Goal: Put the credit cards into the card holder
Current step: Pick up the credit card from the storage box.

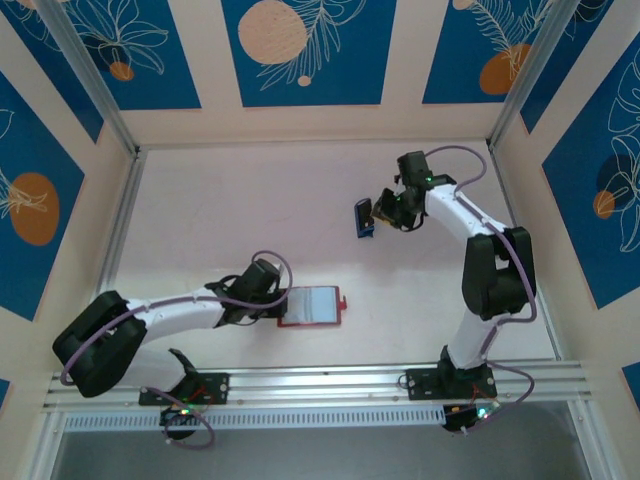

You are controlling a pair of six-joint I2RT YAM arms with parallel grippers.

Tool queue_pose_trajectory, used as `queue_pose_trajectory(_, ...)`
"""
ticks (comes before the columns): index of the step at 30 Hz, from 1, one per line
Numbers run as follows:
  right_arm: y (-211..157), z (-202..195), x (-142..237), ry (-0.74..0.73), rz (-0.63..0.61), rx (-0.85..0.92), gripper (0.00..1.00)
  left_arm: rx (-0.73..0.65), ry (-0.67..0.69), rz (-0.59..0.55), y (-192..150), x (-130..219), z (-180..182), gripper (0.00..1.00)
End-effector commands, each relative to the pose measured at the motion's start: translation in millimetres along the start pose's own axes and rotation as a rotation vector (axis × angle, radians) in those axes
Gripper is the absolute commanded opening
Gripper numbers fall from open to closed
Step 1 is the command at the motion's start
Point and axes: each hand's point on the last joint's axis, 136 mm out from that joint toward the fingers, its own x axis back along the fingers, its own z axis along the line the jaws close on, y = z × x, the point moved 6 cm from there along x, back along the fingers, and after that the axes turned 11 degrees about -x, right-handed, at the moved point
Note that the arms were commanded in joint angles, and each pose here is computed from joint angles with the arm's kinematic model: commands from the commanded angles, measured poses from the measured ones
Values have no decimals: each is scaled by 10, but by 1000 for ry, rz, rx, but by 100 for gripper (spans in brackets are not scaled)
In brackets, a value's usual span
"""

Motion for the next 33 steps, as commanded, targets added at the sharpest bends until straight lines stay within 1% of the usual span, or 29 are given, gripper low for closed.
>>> queue_pose_trajectory(1,257,125,9,84,8,28,25,15,76,82,-291,-100,147,3)
queue_pose_trajectory(4,424,100,-107,108,41,6,25,22,74,72,-299,-117,131,2)
queue_pose_trajectory(6,484,130,-188,139,80,-3,25,17,76,65,-287,-108,105,2)
queue_pose_trajectory(9,525,157,-290,138,93,0,24,17,75,57,-269,-94,77,2)
queue_pose_trajectory(16,532,178,-453,162,139,-11,24,11,77,56,-254,-69,53,2)
queue_pose_trajectory(21,524,217,-477,170,157,-8,24,7,81,53,-253,-48,57,2)
queue_pose_trajectory(33,467,272,-514,107,200,0,21,10,70,30,-217,-11,37,2)
